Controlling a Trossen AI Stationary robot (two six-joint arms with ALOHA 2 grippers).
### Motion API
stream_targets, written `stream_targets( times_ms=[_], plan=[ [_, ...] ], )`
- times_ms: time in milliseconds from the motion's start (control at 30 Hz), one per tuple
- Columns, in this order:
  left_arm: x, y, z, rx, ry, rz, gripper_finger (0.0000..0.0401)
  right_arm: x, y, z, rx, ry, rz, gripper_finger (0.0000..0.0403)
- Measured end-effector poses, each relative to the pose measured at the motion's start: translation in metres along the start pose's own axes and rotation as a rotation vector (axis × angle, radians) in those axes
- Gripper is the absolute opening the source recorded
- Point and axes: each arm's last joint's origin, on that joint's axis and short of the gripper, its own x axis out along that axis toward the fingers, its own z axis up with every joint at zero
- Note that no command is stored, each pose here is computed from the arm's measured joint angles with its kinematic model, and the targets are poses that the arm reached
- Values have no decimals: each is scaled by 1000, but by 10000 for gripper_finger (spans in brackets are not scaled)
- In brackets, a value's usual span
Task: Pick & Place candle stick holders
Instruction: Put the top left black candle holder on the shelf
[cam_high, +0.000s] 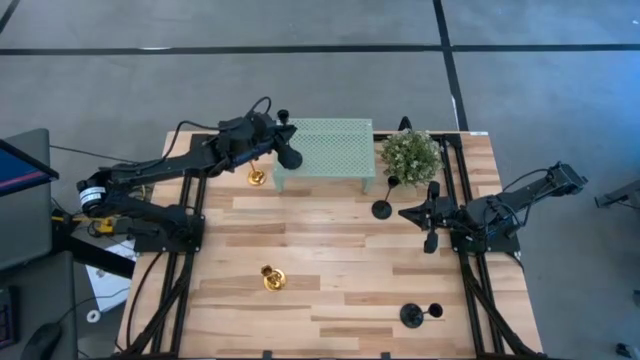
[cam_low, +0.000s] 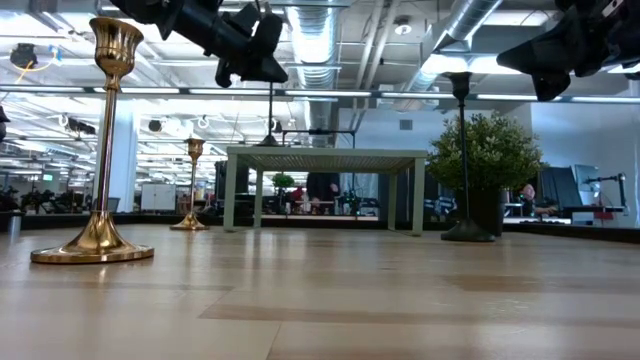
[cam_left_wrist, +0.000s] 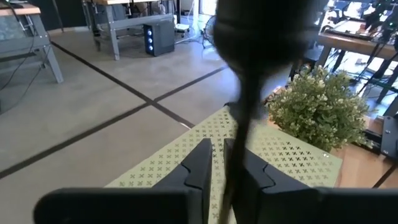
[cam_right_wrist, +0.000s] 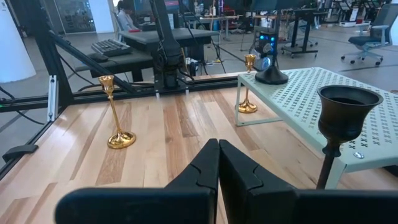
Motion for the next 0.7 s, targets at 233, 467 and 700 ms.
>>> stream_targets(
  times_ms=[233, 467, 700],
  plan=[
    [0, 0, 1, 0, -11, -2, 46, 0, 0, 0, 0, 0, 0, 0],
    [0, 0, 2, 2, -14, -2, 47, 0, 0, 0, 0, 0, 0, 0],
    [0, 0, 2, 81, -19, 0, 58, 0, 0, 0, 0, 0, 0, 0]
  ],
)
